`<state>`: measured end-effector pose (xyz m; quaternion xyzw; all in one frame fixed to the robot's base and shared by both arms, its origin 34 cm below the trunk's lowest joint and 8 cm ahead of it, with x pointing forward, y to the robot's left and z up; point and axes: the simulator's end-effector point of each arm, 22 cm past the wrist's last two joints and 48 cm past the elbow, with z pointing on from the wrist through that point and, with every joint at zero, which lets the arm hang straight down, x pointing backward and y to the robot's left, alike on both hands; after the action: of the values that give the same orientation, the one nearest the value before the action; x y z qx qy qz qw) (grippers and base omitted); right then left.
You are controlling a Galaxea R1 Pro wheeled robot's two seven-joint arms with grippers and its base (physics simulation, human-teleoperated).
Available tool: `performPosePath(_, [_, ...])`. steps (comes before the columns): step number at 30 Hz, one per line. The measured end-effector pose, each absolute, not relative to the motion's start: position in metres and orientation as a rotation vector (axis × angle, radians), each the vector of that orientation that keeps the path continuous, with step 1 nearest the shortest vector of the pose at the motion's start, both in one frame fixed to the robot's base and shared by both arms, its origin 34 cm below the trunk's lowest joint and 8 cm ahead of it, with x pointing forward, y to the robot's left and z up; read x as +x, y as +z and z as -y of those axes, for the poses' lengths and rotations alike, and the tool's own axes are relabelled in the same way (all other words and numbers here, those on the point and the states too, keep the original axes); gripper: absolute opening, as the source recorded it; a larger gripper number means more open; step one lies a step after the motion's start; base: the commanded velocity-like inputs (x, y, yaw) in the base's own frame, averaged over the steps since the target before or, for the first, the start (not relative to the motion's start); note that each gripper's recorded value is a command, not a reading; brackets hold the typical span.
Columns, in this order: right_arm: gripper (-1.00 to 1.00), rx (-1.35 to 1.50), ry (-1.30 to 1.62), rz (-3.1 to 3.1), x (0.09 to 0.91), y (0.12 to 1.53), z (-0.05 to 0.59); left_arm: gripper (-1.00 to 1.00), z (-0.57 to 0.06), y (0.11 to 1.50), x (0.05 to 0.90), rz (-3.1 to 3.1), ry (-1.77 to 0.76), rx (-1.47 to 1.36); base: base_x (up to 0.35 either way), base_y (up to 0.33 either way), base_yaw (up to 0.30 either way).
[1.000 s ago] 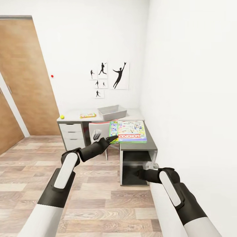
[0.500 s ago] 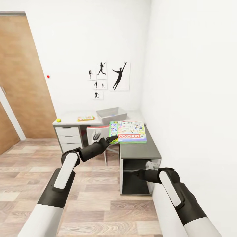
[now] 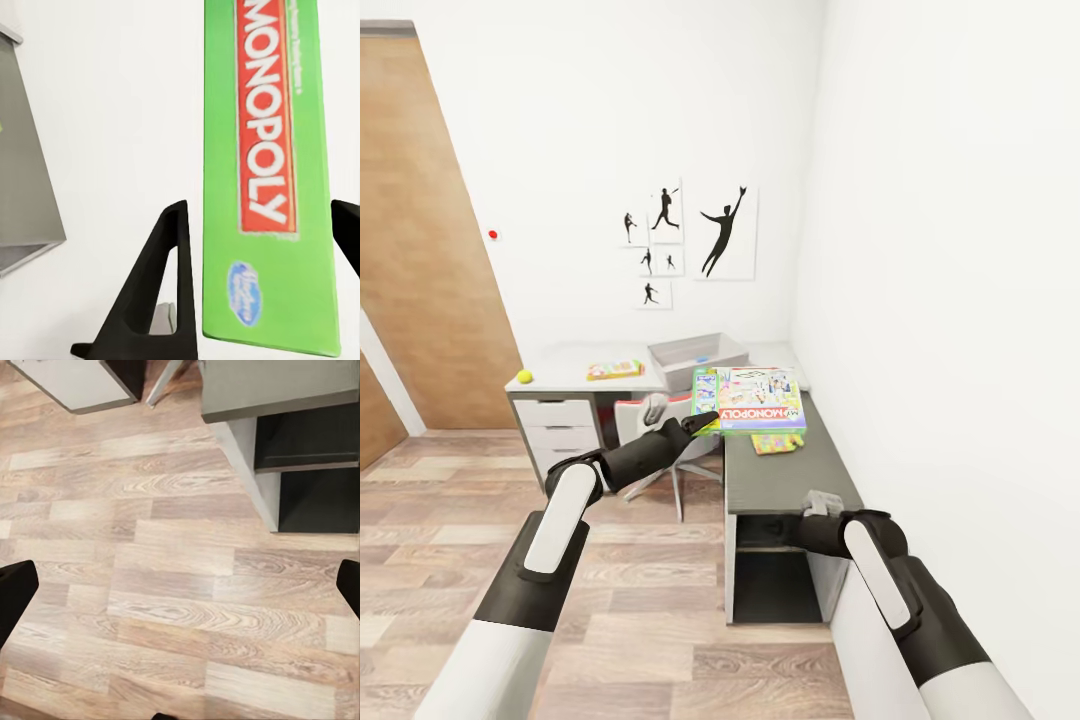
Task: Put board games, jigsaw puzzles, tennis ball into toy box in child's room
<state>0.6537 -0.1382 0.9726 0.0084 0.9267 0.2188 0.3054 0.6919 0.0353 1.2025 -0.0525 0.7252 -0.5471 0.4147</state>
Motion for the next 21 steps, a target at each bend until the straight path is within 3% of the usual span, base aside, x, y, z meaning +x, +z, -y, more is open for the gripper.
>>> performPosePath(21, [1.00,0.019,0.581,-2.444,0.6530,0.9754,0.1376,-1.00,-0.0353,1.2027,0.6920,-1.821,-1.375,-0.133,0.332,0.000,0.000])
